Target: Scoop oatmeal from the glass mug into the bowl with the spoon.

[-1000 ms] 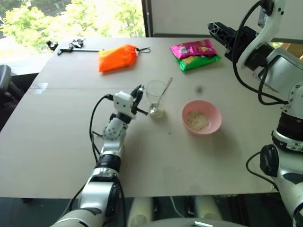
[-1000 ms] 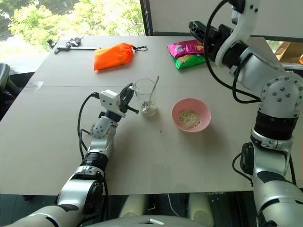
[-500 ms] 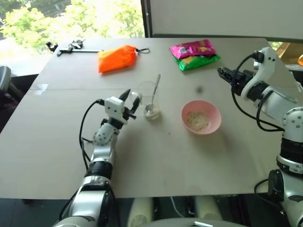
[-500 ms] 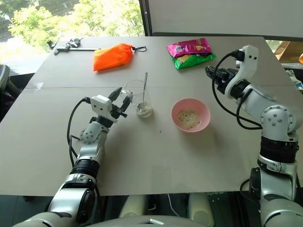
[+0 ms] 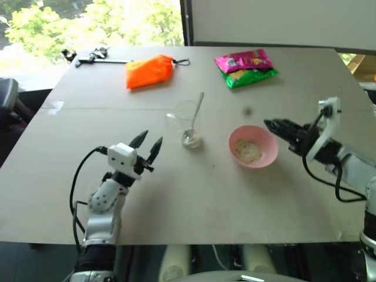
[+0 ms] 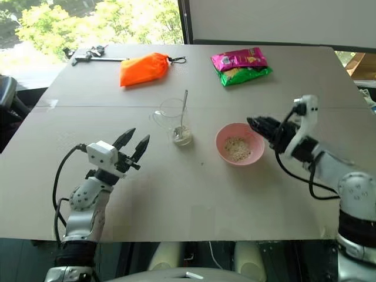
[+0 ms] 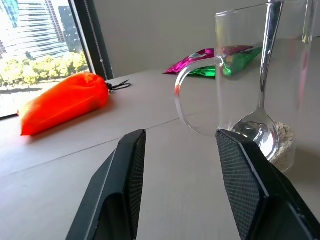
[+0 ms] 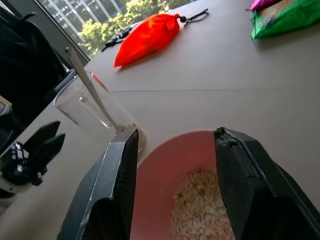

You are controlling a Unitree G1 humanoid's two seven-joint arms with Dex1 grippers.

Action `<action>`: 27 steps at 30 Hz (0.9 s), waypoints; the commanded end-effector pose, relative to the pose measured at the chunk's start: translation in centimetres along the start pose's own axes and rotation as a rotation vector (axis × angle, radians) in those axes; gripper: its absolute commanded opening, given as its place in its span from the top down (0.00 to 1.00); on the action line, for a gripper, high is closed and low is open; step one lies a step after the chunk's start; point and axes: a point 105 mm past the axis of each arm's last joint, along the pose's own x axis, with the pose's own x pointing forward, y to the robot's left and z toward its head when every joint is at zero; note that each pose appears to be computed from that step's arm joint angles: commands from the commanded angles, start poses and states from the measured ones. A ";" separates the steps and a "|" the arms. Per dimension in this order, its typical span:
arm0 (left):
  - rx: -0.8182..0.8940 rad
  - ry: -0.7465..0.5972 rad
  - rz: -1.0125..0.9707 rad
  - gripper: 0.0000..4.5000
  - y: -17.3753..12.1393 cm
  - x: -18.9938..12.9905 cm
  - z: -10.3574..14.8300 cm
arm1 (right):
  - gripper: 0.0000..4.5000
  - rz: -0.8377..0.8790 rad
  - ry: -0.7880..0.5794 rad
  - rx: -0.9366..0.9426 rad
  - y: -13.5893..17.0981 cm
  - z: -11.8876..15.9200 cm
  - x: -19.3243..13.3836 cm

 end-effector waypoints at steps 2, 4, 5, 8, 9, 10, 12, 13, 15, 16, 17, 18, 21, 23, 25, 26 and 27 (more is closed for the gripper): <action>-0.086 0.052 -0.108 0.49 -3.3 -2.8 1.1 | 0.47 0.064 -0.035 -0.025 2.5 -3.7 -2.6; -0.126 0.093 -0.135 0.49 -4.6 -4.2 1.1 | 0.47 0.066 -0.029 -0.040 3.2 -5.7 -3.7; -0.137 0.111 -0.144 0.49 -5.0 -4.7 1.1 | 0.47 0.056 -0.019 -0.063 3.3 -6.6 -4.1; -0.160 0.191 -0.149 0.49 -5.8 -6.2 0.1 | 0.47 0.008 0.030 -0.199 2.1 -9.1 -5.3; -0.175 0.222 -0.154 0.49 -6.0 -6.8 -0.4 | 0.47 -0.003 0.048 -0.251 1.5 -9.7 -5.7; -0.190 0.252 -0.156 0.49 -6.1 -7.3 -0.9 | 0.47 -0.015 0.055 -0.293 1.0 -10.1 -5.9; -0.207 0.302 -0.178 0.49 -6.4 -8.1 -1.8 | 0.47 -0.042 0.050 -0.349 -0.1 -10.3 -6.0; -0.202 0.314 -0.183 0.43 -6.3 -8.4 -2.1 | 0.47 -0.049 0.043 -0.377 -0.5 -10.2 -6.1; -0.205 0.326 -0.192 0.29 -6.3 -8.8 -2.4 | 0.47 -0.044 0.025 -0.391 -0.9 -10.1 -6.1; -0.212 0.325 -0.201 0.19 -6.4 -8.9 -2.4 | 0.47 -0.030 0.013 -0.378 -1.0 -9.9 -6.1; -0.212 0.322 -0.210 0.10 -6.4 -9.0 -2.3 | 0.47 -0.033 0.010 -0.375 -1.2 -9.9 -6.2; -0.204 0.322 -0.208 0.02 -6.4 -9.0 -2.4 | 0.47 -0.027 0.021 -0.367 -1.4 -10.1 -6.4; -0.157 0.330 -0.184 0.00 -6.1 -9.0 -2.7 | 0.27 -0.007 0.047 -0.342 -1.5 -10.6 -6.7; -0.153 0.331 -0.175 0.00 -6.0 -9.0 -2.9 | 0.05 -0.013 0.061 -0.340 -1.7 -10.8 -6.8; -0.150 0.331 -0.171 0.00 -6.1 -9.0 -3.0 | 0.02 -0.018 0.083 -0.344 -1.9 -11.1 -7.0; -0.143 0.334 -0.172 0.00 -6.2 -9.0 -3.1 | 0.02 -0.019 0.094 -0.345 -1.9 -11.3 -7.1; -0.131 0.337 -0.172 0.00 -6.2 -9.1 -3.2 | 0.02 -0.022 0.098 -0.346 -2.0 -11.3 -7.1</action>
